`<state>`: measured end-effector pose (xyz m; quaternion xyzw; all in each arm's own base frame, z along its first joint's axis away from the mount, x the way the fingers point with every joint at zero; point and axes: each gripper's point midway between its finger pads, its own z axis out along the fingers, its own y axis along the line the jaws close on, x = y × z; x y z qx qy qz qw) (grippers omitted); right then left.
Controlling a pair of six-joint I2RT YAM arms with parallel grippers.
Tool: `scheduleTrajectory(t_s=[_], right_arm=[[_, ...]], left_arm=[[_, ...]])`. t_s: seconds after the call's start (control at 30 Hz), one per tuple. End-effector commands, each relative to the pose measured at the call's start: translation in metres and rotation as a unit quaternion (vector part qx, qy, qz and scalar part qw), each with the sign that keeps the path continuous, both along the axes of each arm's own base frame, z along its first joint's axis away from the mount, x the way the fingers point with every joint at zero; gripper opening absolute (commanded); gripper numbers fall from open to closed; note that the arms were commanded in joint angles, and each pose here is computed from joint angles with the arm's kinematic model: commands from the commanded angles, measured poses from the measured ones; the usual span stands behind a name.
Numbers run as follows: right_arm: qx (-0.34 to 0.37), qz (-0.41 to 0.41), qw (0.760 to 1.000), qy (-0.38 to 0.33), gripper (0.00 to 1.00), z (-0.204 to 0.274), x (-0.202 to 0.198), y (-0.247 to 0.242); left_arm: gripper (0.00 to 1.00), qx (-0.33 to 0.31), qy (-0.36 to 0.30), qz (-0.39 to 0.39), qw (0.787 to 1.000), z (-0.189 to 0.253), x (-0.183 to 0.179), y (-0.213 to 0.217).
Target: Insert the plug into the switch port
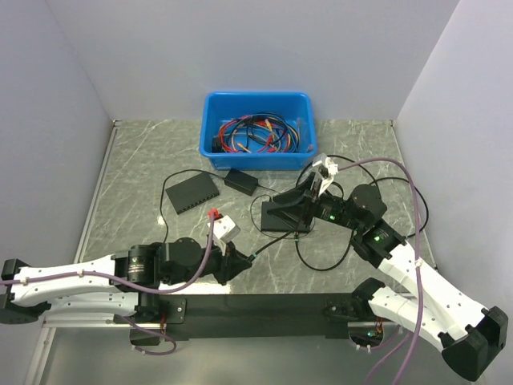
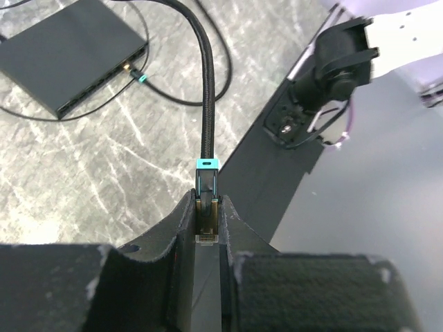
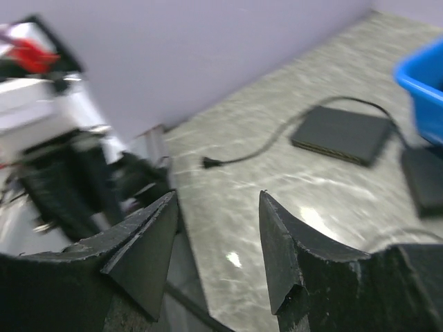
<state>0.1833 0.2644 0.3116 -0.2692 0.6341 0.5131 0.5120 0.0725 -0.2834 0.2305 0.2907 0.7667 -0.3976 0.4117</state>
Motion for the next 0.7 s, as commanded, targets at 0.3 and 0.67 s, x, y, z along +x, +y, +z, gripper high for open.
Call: scheduleTrajectory(t_s=[0.3, 0.67], right_arm=[[0.068, 0.136, 0.986, -0.071, 0.58, 0.041, -0.039, 0.014], [0.024, 0.266, 0.962, -0.048, 0.58, 0.026, -0.074, 0.057]], left_arm=[[0.01, 0.027, 0.003, 0.029, 0.999, -0.005, 0.007, 0.015], [0.01, 0.022, 0.02, 0.047, 0.998, 0.001, 0.003, 0.043]])
